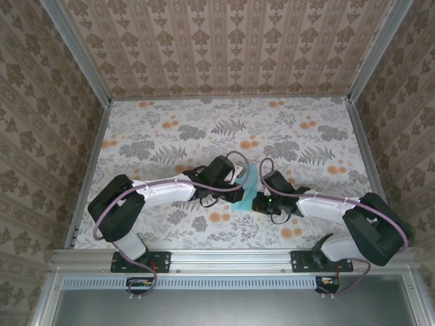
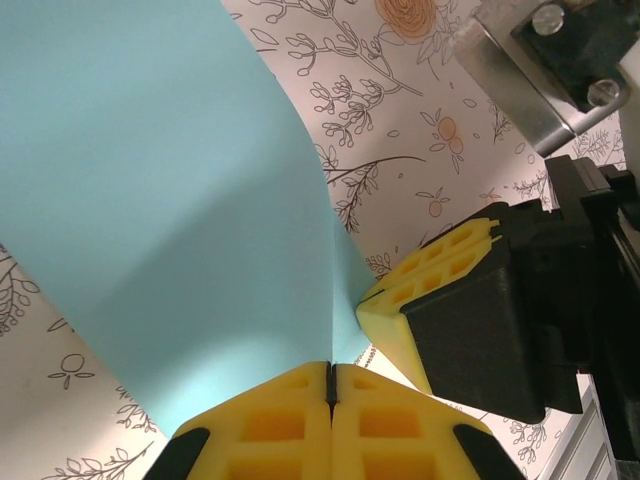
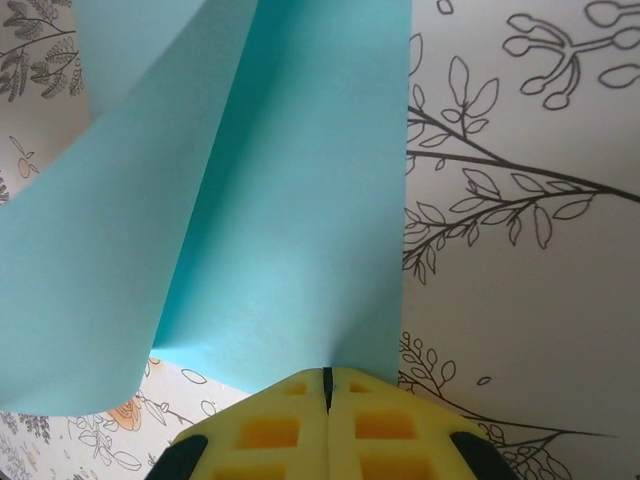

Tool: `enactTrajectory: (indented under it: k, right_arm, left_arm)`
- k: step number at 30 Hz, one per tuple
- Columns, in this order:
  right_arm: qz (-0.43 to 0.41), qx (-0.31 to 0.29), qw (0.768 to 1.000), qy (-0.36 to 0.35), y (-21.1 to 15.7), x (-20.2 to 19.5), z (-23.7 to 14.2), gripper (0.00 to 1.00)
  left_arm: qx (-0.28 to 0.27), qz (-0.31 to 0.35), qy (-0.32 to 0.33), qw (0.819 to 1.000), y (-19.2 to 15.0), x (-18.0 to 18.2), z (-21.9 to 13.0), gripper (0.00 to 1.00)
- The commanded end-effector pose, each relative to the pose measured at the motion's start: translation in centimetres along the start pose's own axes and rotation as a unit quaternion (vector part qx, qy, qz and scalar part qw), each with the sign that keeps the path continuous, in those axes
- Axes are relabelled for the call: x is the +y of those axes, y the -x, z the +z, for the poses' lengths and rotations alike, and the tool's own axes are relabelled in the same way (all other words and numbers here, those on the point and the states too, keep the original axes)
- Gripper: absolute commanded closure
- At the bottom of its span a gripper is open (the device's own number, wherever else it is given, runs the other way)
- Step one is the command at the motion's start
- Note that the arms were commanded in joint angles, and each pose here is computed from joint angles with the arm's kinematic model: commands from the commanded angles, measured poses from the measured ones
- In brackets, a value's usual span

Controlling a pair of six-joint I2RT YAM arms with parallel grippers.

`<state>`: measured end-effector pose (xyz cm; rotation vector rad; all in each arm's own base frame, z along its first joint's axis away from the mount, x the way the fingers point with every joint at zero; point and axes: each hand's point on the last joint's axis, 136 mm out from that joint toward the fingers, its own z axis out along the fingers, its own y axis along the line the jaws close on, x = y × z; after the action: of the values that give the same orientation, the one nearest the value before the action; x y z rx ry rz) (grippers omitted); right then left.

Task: Fold a paper plane with a square sheet of paper (fold left side to right side)
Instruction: Fold the triangle a second time at the center of the table.

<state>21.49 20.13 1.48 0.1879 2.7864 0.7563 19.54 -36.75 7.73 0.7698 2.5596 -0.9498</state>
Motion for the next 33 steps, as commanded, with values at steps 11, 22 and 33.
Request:
enactTrajectory:
  k: [11,22,33]
  right_arm:
    - [-0.008,0.023,0.996,-0.084,-1.0,-2.8,-0.3,1.00]
    - [-0.009,0.032,0.996,-0.087,-1.1,-2.9,0.1,1.00]
    - [-0.011,0.038,0.995,-0.089,-1.3,-3.1,0.2,1.00]
  left_arm:
    - [0.031,-0.015,0.020,0.999,-0.8,1.7,0.3,0.99]
    - [0.029,-0.012,0.028,0.999,0.2,3.0,1.1,0.99]
    - [0.028,-0.020,0.027,0.999,1.0,4.3,1.8,0.99]
